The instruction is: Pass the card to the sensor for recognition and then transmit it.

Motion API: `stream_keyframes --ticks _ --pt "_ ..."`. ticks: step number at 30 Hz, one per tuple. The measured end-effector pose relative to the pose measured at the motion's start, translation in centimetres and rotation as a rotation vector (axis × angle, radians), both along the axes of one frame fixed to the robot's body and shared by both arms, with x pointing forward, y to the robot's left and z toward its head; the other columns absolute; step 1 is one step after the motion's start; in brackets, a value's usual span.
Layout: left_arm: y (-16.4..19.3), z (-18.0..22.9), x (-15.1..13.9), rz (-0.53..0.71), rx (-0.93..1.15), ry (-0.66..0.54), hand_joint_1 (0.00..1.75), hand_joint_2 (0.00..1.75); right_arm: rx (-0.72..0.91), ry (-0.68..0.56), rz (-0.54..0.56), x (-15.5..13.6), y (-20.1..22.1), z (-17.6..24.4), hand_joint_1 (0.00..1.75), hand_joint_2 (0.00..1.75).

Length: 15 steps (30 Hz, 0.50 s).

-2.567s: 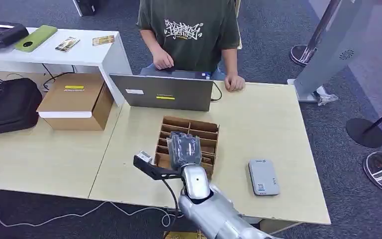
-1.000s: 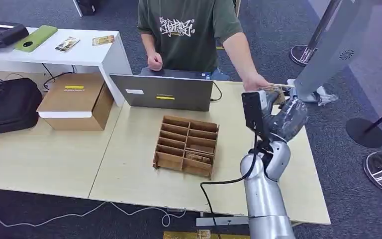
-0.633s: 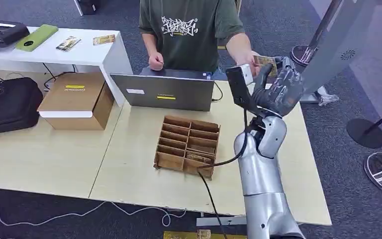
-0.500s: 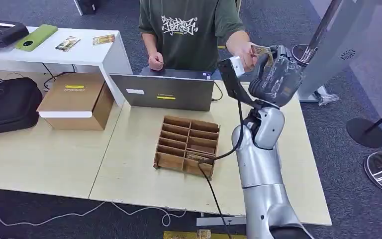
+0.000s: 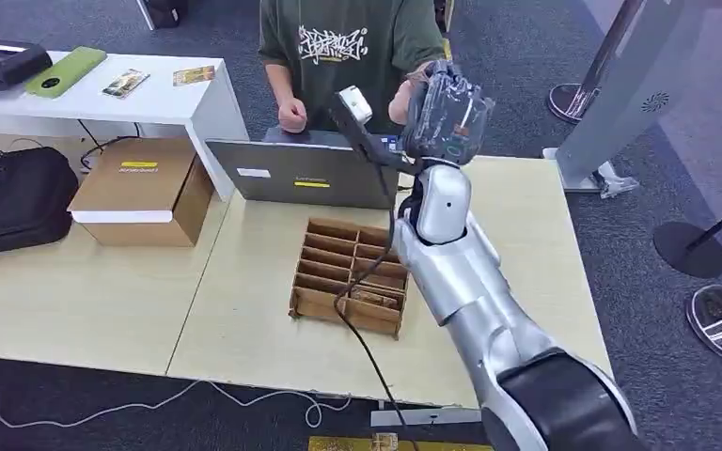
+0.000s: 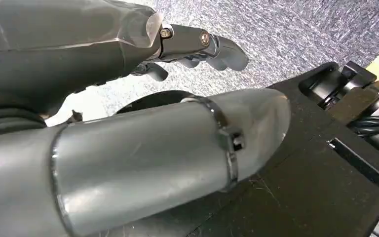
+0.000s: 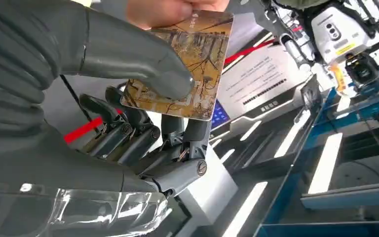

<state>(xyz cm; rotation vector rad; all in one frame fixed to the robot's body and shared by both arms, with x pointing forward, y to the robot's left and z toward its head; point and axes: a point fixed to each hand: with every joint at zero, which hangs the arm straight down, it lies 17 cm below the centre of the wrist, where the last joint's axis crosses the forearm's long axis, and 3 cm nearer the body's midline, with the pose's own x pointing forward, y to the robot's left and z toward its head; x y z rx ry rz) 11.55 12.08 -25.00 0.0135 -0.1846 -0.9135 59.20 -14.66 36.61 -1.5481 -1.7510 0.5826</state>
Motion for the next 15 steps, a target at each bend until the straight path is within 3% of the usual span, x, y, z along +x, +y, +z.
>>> stream_keyframes --ticks 2,4,15 --pt "0.0 0.0 0.1 -0.005 -0.001 -0.001 0.00 0.00 -0.019 0.009 0.001 0.2 0.2 -0.3 1.75 1.75" --pt "-0.1 0.0 0.1 -0.011 -0.001 -0.003 0.00 0.00 -0.034 0.020 0.003 0.4 0.2 -0.8 0.00 1.75" --pt "-0.1 0.1 0.1 -0.030 -0.002 -0.001 0.00 0.00 -0.096 0.082 0.016 1.2 0.5 -3.2 0.00 1.75"
